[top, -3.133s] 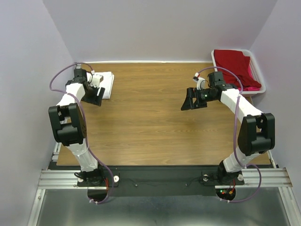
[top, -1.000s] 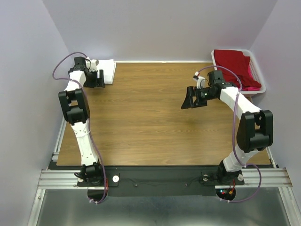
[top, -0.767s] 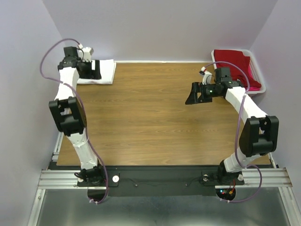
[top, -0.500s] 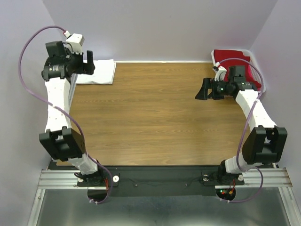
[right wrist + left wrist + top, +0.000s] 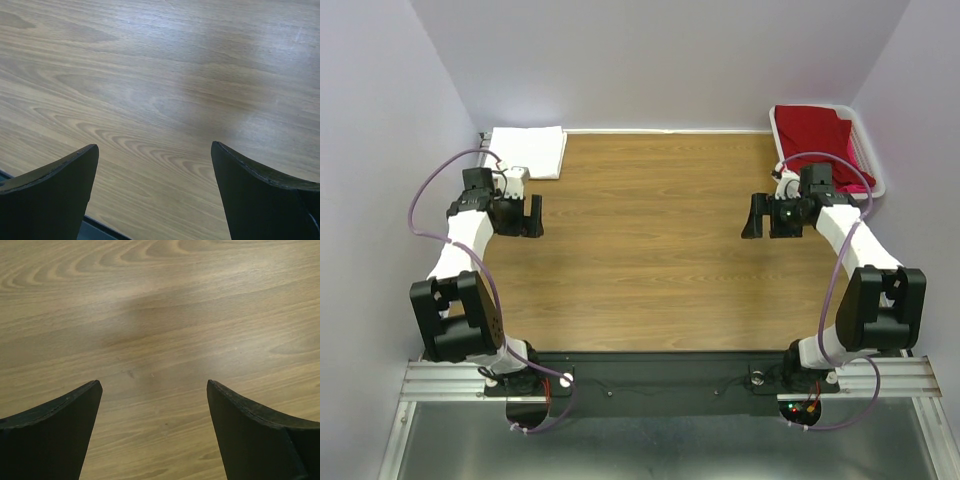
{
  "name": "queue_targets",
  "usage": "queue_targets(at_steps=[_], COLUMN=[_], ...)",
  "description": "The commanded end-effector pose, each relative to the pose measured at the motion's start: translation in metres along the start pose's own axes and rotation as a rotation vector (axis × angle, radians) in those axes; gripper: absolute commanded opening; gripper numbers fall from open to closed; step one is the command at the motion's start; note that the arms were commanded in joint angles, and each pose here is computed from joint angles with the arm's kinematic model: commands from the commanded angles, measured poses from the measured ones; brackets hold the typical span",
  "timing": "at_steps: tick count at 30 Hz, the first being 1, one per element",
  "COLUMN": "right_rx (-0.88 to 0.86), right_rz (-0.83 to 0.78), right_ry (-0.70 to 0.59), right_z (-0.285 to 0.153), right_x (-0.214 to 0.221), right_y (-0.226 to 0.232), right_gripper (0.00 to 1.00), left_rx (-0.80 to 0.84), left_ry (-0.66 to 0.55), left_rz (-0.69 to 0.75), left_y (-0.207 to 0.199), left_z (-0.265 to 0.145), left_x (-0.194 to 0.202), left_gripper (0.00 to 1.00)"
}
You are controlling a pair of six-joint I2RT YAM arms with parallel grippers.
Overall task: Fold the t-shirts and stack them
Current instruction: Neatly place the folded tshirt to the corner
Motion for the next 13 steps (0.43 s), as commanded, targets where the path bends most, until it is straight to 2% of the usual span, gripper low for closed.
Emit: queue_targets(at_steps=[1, 13], right_rx=[0.04, 0.036], right_rz=[-0.04, -0.044], right_ry=[-0.057, -0.077], right_z=[-0.0002, -0.0059], right_x=[-0.0086, -0.0077], right_y=[-0.0056, -0.0023], right_gripper=[1.0, 1.0], left_rx=[-0.066, -0.115], left_ry=[-0.138, -0.169], left_rz=[0.088, 0.137], left_y=[0.0017, 0.0007], left_z=[-0.0123, -0.0174], left_x=[-0.0136, -0.0156], left_gripper=[0.99, 0.99])
Point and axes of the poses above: each gripper's point midway between its finger pads, its own z axis out along the fingers, its own y axis along the line the jaws close on, x = y × z, the point moved 10 cm from there along -z, back along the fingers, and after that the axes turned 6 degrees about z, right-handed, at the moved point
